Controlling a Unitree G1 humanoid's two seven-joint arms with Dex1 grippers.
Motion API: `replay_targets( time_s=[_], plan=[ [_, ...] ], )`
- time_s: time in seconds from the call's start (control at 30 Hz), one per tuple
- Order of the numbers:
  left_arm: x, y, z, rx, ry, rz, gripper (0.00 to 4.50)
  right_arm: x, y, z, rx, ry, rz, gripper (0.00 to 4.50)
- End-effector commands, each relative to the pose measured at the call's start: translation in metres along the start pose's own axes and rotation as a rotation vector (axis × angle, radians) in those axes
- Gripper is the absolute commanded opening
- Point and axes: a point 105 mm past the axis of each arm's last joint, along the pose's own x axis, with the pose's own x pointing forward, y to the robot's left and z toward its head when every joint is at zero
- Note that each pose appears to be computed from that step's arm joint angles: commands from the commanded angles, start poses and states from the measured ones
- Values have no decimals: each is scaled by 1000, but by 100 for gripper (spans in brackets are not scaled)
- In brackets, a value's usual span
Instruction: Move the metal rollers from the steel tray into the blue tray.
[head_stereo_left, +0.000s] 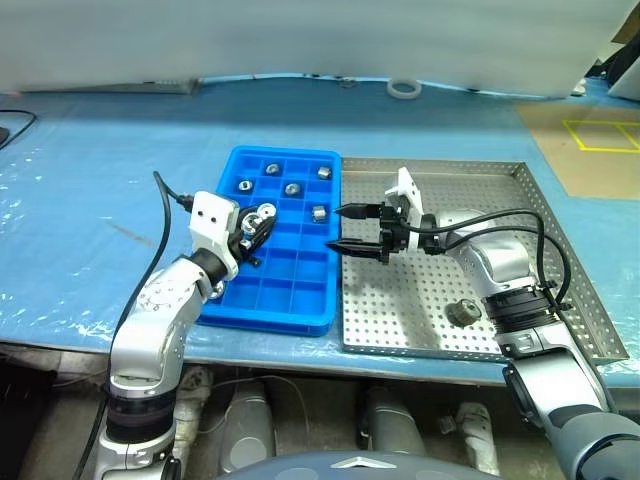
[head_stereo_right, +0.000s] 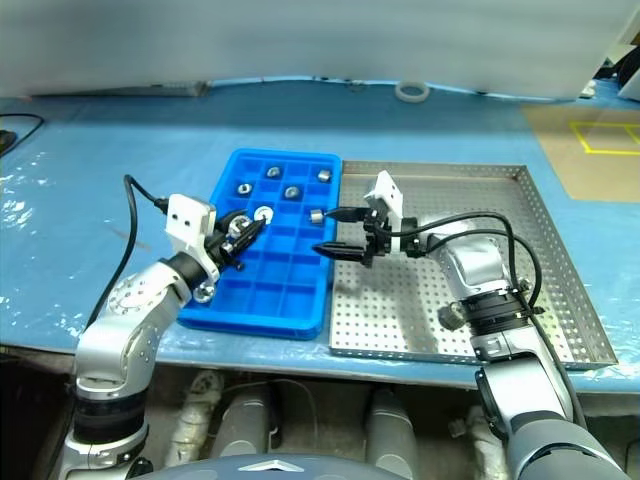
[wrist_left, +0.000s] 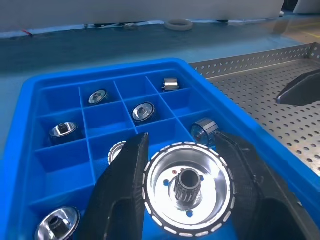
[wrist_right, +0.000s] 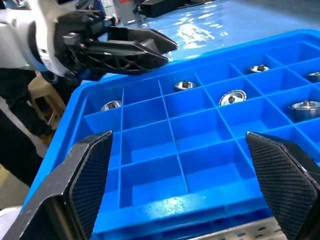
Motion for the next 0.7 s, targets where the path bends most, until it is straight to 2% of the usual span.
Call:
replay_targets(
  time_s=[0.03, 0.2, 0.57, 0.7],
  plan=[
    [-14, -1, 4, 14, -2, 27, 171, 1, 1, 9, -43, -18, 20, 450],
    [-24, 8, -25, 25, 112, 89, 171, 4, 0, 8, -42, -18, 21, 450],
    [-22, 8, -42, 14, 175, 95, 171, 0, -2, 3, -42, -11, -6, 450],
    [-23, 10, -47, 19, 193, 104, 303, -2, -3, 1, -42, -8, -15, 450]
  ],
)
